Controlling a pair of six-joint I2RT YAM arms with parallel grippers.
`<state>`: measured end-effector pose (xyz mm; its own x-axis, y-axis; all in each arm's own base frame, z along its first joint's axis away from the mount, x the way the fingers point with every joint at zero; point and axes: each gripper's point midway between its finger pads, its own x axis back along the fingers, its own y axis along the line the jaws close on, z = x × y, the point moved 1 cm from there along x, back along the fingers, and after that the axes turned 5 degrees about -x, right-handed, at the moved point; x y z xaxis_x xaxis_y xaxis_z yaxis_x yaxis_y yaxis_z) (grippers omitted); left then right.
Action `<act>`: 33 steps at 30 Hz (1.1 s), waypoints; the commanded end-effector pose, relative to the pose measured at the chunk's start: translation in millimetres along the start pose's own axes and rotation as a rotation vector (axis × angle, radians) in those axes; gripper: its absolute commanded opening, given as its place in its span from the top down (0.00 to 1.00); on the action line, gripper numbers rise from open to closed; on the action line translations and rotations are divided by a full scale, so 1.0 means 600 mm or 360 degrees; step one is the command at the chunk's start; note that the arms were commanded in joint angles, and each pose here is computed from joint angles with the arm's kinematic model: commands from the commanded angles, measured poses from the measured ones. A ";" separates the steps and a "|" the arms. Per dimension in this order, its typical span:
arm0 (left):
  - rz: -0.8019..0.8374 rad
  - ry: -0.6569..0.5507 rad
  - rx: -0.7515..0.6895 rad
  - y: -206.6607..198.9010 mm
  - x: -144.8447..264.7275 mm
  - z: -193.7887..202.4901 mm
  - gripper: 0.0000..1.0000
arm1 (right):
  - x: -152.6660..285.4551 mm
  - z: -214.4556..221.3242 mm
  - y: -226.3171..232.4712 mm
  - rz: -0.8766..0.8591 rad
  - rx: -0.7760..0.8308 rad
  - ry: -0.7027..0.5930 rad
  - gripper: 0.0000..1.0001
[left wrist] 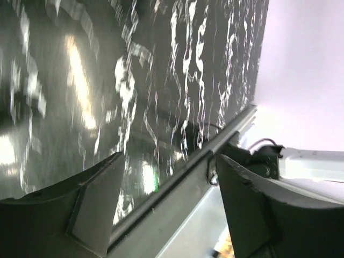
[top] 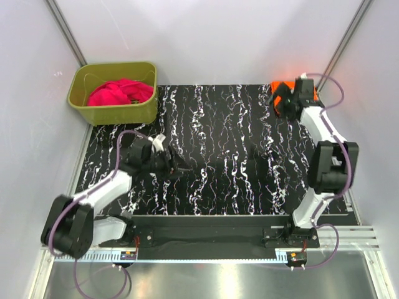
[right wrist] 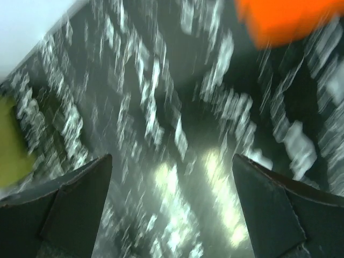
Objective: Fold and stack the t-shirts
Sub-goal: Reset both grippers
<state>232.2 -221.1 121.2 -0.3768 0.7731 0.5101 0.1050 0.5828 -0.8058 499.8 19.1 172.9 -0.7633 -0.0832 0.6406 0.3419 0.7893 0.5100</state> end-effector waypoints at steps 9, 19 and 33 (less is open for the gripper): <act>0.0283 -0.0255 0.0077 -0.037 0.106 0.079 0.13 | 0.205 0.298 -0.031 -0.0437 -0.0672 0.0570 0.00; 0.0432 -0.0333 0.0301 0.010 0.113 0.138 0.07 | 0.266 0.426 -0.121 -0.0297 -0.0684 0.0645 0.00; 0.0546 -0.0322 0.0392 0.030 0.104 0.160 0.05 | 0.319 0.502 -0.121 -0.0628 -0.0656 0.0776 0.00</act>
<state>125.0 -184.8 156.9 -0.5587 0.8241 0.0927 0.1335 0.1998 -0.9707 172.8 116.9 74.2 -0.5943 -0.5653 0.5721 0.4191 0.3895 0.8201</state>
